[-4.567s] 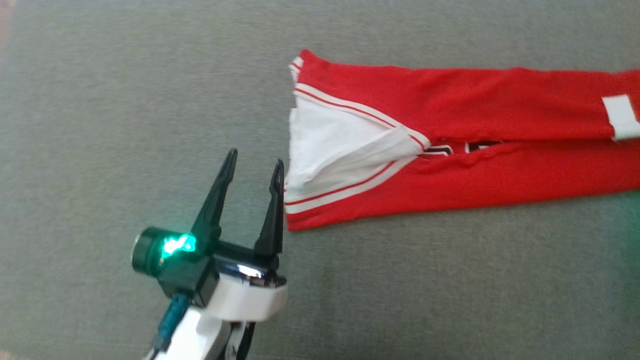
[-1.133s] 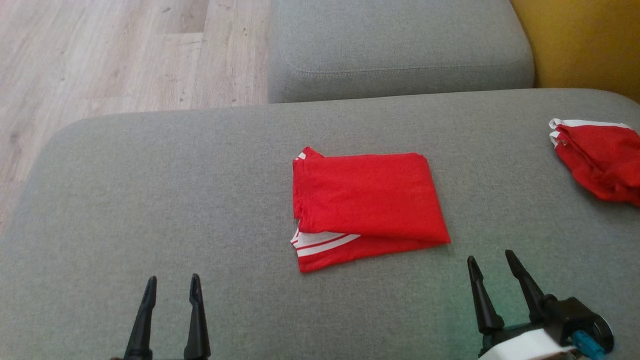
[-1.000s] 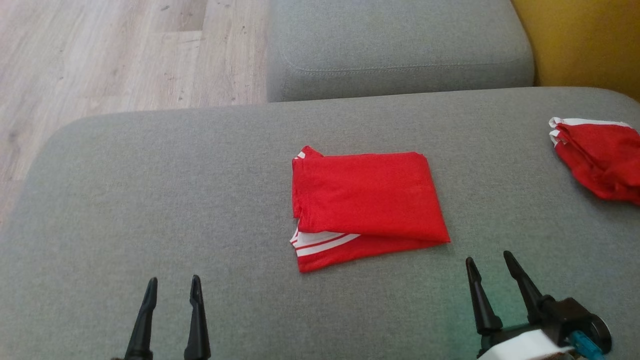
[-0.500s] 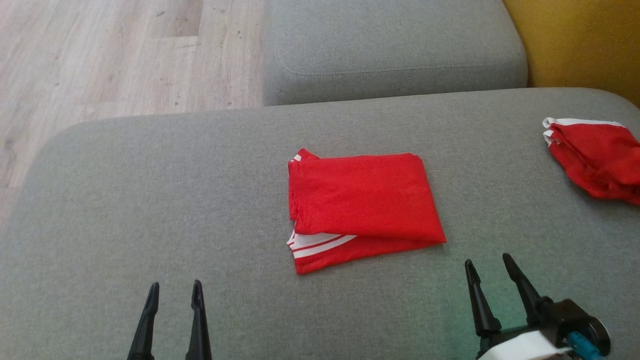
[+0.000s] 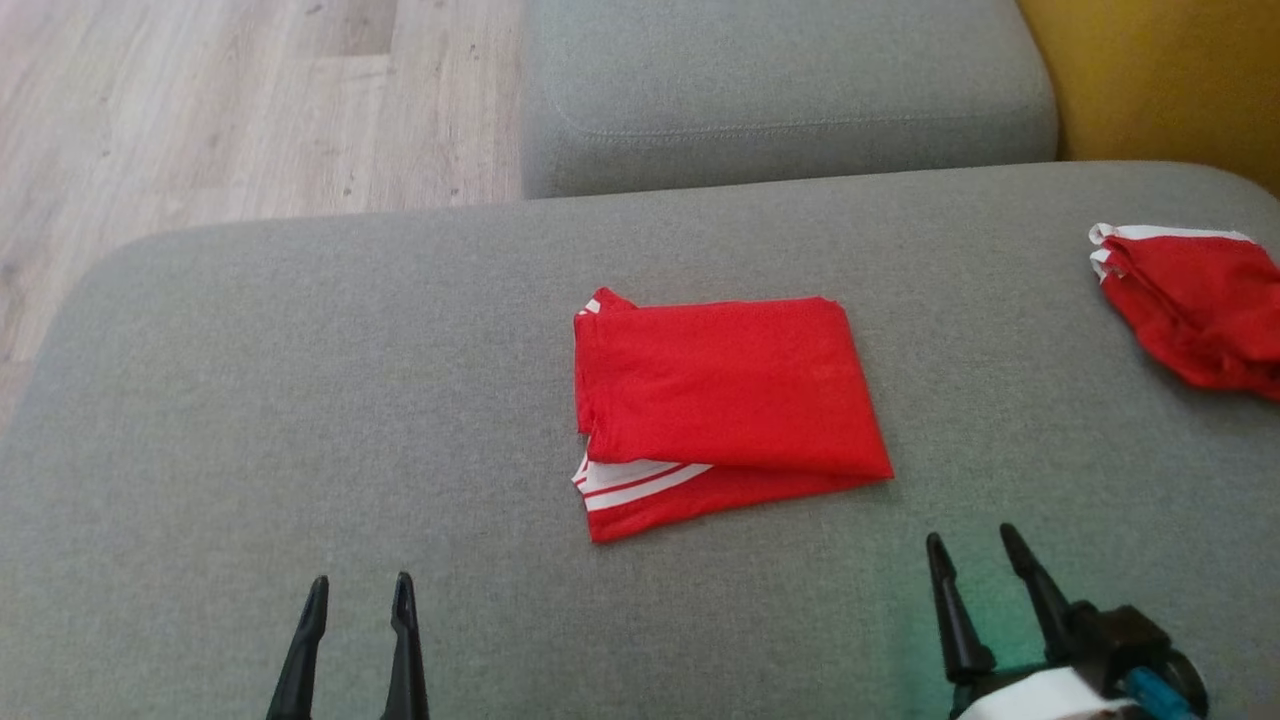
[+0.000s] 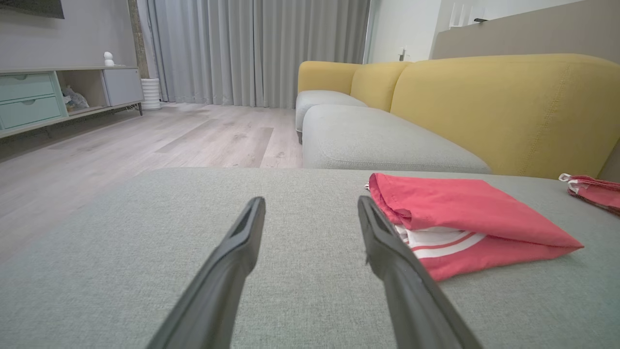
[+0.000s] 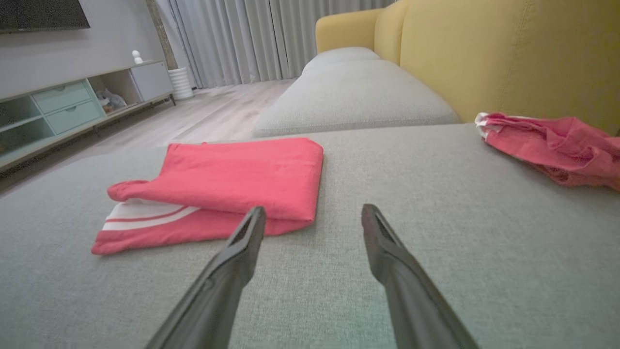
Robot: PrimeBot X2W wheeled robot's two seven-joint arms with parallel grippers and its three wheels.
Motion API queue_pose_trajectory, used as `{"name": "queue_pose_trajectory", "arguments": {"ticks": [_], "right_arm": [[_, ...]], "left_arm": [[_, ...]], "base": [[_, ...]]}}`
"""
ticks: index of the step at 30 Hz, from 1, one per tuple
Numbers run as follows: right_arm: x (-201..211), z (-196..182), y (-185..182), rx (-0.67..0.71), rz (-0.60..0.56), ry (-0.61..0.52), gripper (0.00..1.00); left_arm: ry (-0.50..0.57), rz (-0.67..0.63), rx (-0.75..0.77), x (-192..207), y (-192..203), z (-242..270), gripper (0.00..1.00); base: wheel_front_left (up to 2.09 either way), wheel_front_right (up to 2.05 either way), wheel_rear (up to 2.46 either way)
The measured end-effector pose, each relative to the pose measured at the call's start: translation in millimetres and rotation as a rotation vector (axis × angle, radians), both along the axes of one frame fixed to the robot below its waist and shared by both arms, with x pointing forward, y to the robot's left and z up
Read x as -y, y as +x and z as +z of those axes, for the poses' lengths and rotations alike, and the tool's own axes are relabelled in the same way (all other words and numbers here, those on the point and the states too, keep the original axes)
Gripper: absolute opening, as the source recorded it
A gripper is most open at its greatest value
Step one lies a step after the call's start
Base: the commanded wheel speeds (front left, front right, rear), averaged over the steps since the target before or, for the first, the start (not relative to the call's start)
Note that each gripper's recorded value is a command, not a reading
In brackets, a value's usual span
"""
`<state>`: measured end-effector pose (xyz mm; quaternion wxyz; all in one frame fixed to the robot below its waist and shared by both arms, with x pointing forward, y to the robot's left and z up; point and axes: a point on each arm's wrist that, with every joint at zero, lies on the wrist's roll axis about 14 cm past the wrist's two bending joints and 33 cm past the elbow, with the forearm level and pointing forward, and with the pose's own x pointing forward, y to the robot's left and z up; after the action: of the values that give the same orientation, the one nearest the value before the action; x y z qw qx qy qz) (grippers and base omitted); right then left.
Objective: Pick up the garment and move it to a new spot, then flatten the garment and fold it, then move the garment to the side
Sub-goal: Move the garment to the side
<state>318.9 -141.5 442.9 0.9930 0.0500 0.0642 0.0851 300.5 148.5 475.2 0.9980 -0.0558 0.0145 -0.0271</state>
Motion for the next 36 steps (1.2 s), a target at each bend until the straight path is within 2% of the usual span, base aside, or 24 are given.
{"name": "queue_pose_trajectory", "arguments": {"ticks": [4, 8, 16, 20, 24, 25, 26, 27, 28, 31, 36], "right_arm": [[-8, -14, 2, -0.049, 0.023, -0.003, 1.0], [-8, -15, 19, -0.051, 0.025, -0.005, 1.0], [-11, -32, 86, -0.124, 0.036, -0.02, 1.0], [-20, -40, 117, -0.185, 0.062, -0.033, 1.0], [-22, -69, 124, -0.323, 0.084, -0.076, 1.0], [-25, -78, 122, -0.362, 0.098, -0.093, 0.93], [-27, -80, 123, -0.371, 0.103, -0.091, 0.41], [-29, -80, 127, -0.373, 0.109, -0.084, 0.41], [-32, -79, 130, -0.372, 0.114, -0.076, 0.0], [-37, -76, 135, -0.351, 0.132, -0.087, 0.0], [-21, -72, 137, -0.311, 0.122, -0.159, 0.0]], "left_arm": [[0.0, 0.002, -0.017, 0, 1, -5, 1.0], [-0.003, -0.005, -0.041, 3, 2, -11, 1.0], [0.002, -0.021, -0.052, 6, 38, -15, 1.0], [-0.001, -0.029, -0.078, 7, 47, -25, 1.0], [-0.001, -0.032, -0.093, 9, 55, -30, 1.0], [-0.001, -0.031, -0.092, 9, 56, -30, 1.0], [-0.001, -0.031, -0.092, 8, 57, -30, 1.0], [-0.001, -0.03, -0.093, 8, 58, -31, 1.0], [-0.001, -0.029, -0.094, 8, 59, -32, 1.0], [-0.001, -0.031, -0.1, 9, 60, -34, 1.0], [-0.005, -0.057, -0.11, 18, 66, -38, 1.0]], "base": [[0.0, 0.0, 0.0], [0.0, 0.0, 0.0], [0.0, 0.0, 0.0], [0.0, 0.0, 0.0], [0.0, 0.0, 0.0], [0.0, 0.0, 0.0], [0.0, 0.0, 0.0], [0.0, 0.0, 0.0], [0.0, 0.0, 0.0], [0.0, 0.0, 0.0], [0.0, 0.0, 0.0]]}}
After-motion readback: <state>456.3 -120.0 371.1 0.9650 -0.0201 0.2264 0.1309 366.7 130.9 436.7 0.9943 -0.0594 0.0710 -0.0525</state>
